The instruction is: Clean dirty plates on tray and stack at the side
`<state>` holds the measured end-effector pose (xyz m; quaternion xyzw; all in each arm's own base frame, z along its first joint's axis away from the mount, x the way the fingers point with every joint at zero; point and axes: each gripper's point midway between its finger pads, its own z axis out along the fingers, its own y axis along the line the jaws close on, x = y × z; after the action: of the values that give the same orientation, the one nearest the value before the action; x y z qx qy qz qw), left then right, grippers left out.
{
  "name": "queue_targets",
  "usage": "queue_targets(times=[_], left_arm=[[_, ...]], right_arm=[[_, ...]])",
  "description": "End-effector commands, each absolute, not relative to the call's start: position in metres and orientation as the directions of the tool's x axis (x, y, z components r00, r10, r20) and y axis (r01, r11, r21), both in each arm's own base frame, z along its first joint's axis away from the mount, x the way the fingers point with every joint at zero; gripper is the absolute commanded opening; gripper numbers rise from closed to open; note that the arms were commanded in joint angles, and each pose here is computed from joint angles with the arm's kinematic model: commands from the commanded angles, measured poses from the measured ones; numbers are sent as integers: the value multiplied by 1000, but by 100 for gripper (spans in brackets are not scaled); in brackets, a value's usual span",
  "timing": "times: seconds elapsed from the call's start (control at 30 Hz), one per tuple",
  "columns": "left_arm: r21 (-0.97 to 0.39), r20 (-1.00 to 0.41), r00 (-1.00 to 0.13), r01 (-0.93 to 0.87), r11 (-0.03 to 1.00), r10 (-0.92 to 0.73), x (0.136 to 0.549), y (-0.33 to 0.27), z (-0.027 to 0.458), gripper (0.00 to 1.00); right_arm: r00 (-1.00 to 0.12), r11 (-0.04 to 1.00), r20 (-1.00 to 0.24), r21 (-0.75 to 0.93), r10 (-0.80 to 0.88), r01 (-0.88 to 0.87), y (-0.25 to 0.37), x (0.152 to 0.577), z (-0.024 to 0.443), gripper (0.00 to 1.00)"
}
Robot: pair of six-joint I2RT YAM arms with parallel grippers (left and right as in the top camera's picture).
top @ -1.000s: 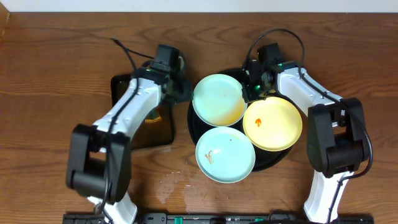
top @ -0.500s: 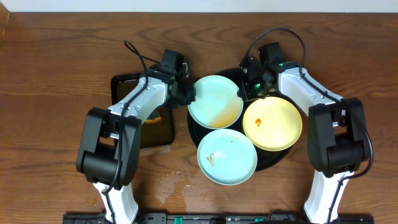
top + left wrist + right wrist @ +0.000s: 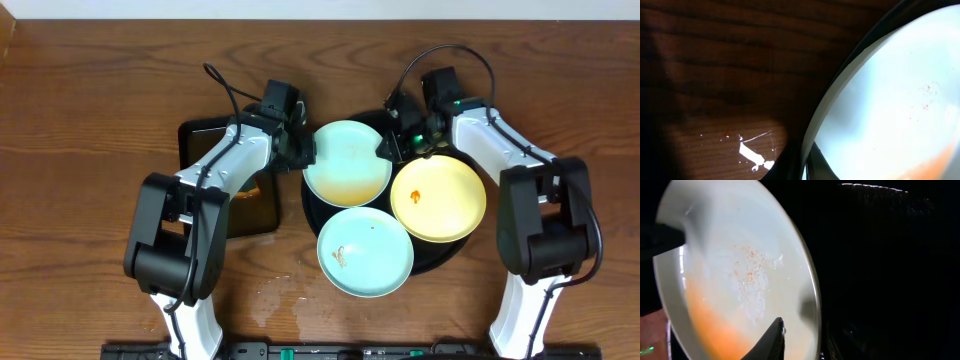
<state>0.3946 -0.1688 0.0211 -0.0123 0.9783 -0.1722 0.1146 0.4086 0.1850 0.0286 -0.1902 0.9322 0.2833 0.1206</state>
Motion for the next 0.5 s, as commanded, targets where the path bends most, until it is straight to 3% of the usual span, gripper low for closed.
queue_targets(times=[0.0, 0.2, 0.47], left_arm=[[-249, -228, -972, -3, 968, -61, 396, -149, 7, 8], [-248, -220, -974, -5, 969, -61, 396, -149, 3, 7], [-250, -226, -972, -3, 968, -62, 397, -150, 3, 8]], right_arm=[[-869, 664, -395, 568, -298, -486, 197, 404, 55, 22], [-871, 573, -403, 658, -279, -488, 204, 398, 62, 20], [-888, 569, -356, 683, -290, -459, 208, 391, 46, 18]])
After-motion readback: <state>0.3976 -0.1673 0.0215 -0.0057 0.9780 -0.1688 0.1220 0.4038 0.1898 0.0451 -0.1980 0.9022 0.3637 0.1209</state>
